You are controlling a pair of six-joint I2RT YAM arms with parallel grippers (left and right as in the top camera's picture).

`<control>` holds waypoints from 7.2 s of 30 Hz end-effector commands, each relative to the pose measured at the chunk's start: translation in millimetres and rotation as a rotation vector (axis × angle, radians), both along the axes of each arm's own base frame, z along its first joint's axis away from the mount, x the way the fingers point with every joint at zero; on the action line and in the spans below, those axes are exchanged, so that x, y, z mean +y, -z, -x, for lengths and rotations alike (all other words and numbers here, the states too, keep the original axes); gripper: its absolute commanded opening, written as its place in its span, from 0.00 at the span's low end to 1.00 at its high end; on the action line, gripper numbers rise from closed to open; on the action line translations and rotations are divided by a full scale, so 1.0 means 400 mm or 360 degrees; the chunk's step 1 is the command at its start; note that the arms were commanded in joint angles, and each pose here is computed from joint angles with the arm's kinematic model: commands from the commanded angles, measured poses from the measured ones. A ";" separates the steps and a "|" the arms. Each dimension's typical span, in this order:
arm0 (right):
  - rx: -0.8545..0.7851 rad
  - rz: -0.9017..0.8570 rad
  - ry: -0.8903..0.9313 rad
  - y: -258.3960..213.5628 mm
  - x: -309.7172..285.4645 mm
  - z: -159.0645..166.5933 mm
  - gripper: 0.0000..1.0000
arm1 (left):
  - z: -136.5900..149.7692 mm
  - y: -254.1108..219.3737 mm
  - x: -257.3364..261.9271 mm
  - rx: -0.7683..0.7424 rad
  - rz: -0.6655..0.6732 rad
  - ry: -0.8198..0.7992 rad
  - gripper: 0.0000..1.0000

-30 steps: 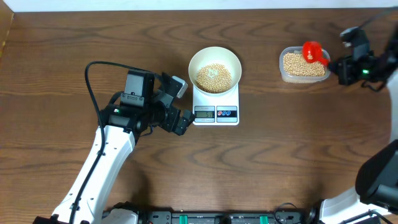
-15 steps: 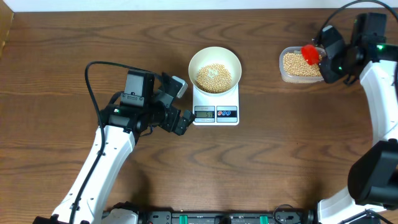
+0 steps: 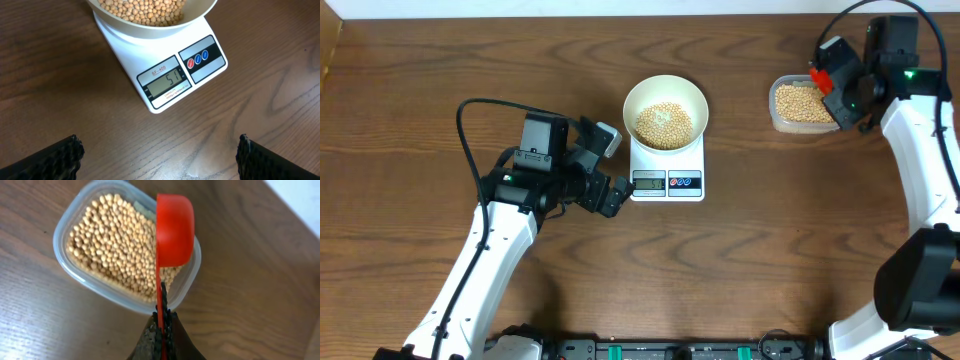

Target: Scoop item into bowl and weigh 50g on scale

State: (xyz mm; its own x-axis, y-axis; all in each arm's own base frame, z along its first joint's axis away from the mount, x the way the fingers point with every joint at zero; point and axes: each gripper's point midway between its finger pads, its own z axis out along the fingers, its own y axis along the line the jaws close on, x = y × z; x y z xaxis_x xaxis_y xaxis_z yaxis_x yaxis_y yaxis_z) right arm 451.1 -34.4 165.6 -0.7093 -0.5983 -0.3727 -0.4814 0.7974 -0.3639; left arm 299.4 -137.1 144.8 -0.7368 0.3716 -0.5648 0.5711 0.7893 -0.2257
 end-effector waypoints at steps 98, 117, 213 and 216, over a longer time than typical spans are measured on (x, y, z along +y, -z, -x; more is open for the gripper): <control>0.0330 -0.0886 -0.1025 0.110 0.673 0.125 0.01 | 0.001 0.004 0.002 0.0003 -0.0013 0.0004 1.00; 0.0285 -0.1130 -0.0907 0.071 0.587 0.080 0.01 | 0.000 0.004 0.002 0.0002 -0.0013 0.0004 1.00; 0.0165 -0.1811 -0.0748 -0.124 0.472 0.050 0.01 | 0.000 0.004 0.002 0.0002 -0.0013 0.0004 1.00; 0.0103 -0.1807 -0.0681 -0.149 0.416 0.043 0.01 | 0.001 0.004 0.002 0.0003 -0.0013 0.0004 1.00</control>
State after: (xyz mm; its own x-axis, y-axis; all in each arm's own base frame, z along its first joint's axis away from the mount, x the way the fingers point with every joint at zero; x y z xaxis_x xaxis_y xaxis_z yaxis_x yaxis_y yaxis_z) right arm 436.6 147.1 188.4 -0.5959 -0.2040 -0.7767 -0.7701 0.4193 0.4807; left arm 299.4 -137.1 144.8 -0.7368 0.3716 -0.5648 0.5711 0.7893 -0.2257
